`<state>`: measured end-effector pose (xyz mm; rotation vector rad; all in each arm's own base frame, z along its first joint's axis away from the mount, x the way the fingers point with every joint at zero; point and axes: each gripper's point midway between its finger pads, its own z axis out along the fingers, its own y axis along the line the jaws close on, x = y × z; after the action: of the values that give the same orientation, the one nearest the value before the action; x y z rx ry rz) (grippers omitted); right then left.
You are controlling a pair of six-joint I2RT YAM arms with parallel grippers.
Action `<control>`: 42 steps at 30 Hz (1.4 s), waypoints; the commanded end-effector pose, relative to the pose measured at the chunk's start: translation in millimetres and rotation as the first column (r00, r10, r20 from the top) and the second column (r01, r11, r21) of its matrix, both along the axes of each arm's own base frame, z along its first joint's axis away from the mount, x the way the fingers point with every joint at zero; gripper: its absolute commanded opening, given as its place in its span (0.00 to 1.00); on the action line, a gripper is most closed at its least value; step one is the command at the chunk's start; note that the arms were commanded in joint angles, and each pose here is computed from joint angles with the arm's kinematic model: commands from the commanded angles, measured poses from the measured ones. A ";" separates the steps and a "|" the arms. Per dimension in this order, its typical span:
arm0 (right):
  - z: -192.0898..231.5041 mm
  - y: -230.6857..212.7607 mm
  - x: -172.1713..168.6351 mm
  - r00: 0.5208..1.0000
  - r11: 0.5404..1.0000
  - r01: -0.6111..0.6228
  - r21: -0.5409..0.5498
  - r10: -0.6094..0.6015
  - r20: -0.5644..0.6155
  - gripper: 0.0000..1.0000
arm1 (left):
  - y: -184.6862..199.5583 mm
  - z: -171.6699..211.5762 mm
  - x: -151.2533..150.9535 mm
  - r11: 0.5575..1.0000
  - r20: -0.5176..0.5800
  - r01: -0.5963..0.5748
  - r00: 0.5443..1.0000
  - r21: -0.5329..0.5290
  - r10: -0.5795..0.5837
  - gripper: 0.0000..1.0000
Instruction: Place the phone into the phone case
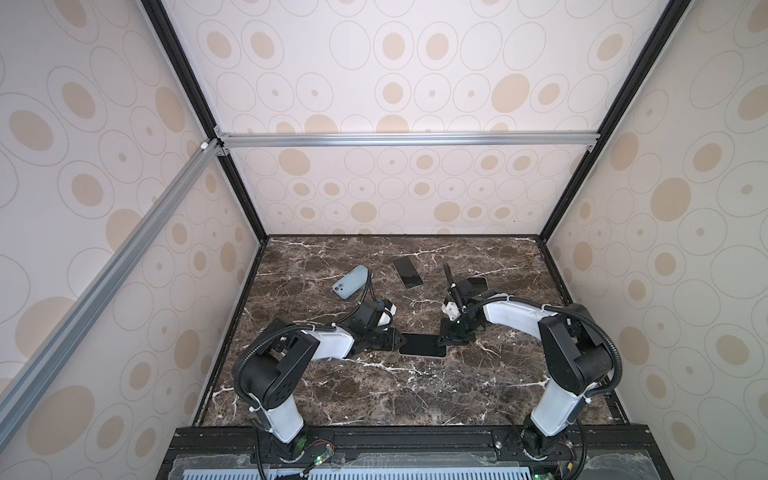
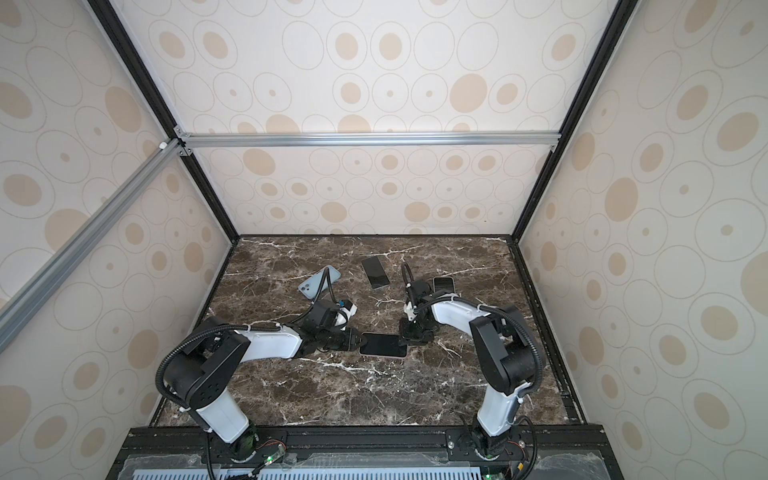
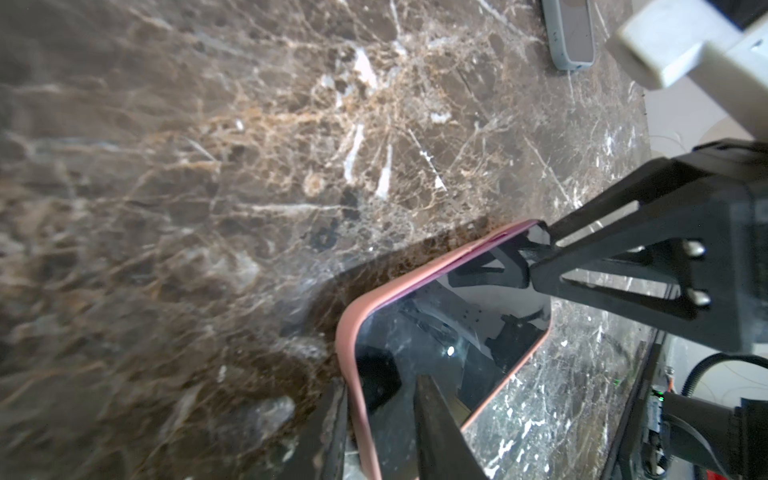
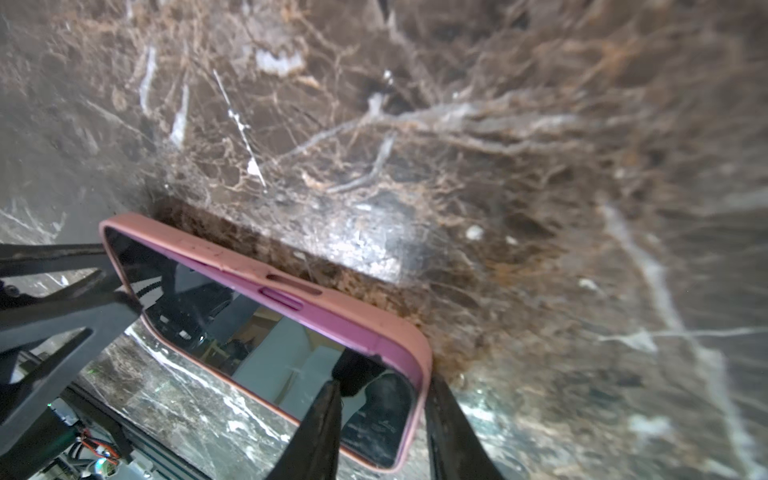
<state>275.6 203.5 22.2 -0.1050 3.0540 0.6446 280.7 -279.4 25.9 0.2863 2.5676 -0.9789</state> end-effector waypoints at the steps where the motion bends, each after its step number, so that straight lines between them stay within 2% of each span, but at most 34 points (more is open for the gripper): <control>1: -15.1 9.6 -25.2 0.996 0.998 -0.034 0.047 0.037 -0.083 0.31 | -1.8 2.7 -4.6 0.999 0.001 0.012 1.000 -0.045 -0.012 0.27; 7: -11.7 17.6 -42.9 0.990 0.993 -0.084 0.087 0.093 -0.106 0.28 | 5.9 3.0 -17.0 0.999 -0.013 0.012 1.000 -0.043 -0.012 0.23; 11: -7.8 22.9 -53.9 0.984 0.985 -0.119 0.126 0.135 -0.120 0.27 | 15.8 0.3 -20.3 1.000 -0.016 -0.006 1.000 0.002 0.006 0.26; 17: -1.8 -1.6 -38.4 0.993 0.993 -0.113 -0.046 0.111 -0.045 0.26 | 20.2 0.1 -10.4 0.998 0.003 -0.030 1.000 0.057 0.030 0.32; 23: 17.2 -8.1 -23.0 0.991 0.986 -0.133 -0.105 0.134 0.007 0.26 | 20.2 5.0 0.2 0.996 0.023 -0.039 0.999 0.082 0.037 0.32; 31: 16.7 4.2 -10.7 0.990 0.989 -0.137 -0.062 0.138 0.021 0.25 | 21.2 2.6 2.1 0.996 0.024 -0.039 0.999 0.084 0.038 0.30; 36: 10.4 15.8 -6.0 0.991 0.991 -0.135 -0.010 0.135 0.010 0.21 | 19.2 3.4 5.0 0.996 0.029 -0.037 0.999 0.077 0.035 0.29; 42: 1.7 16.0 -7.1 0.991 0.991 -0.130 -0.012 0.130 -0.010 0.18 | 17.9 1.8 5.0 0.997 0.026 -0.036 0.999 0.070 0.034 0.29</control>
<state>266.3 216.8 28.5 -0.3062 3.0726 0.6215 278.4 -258.7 26.1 0.2429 2.5965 -0.8788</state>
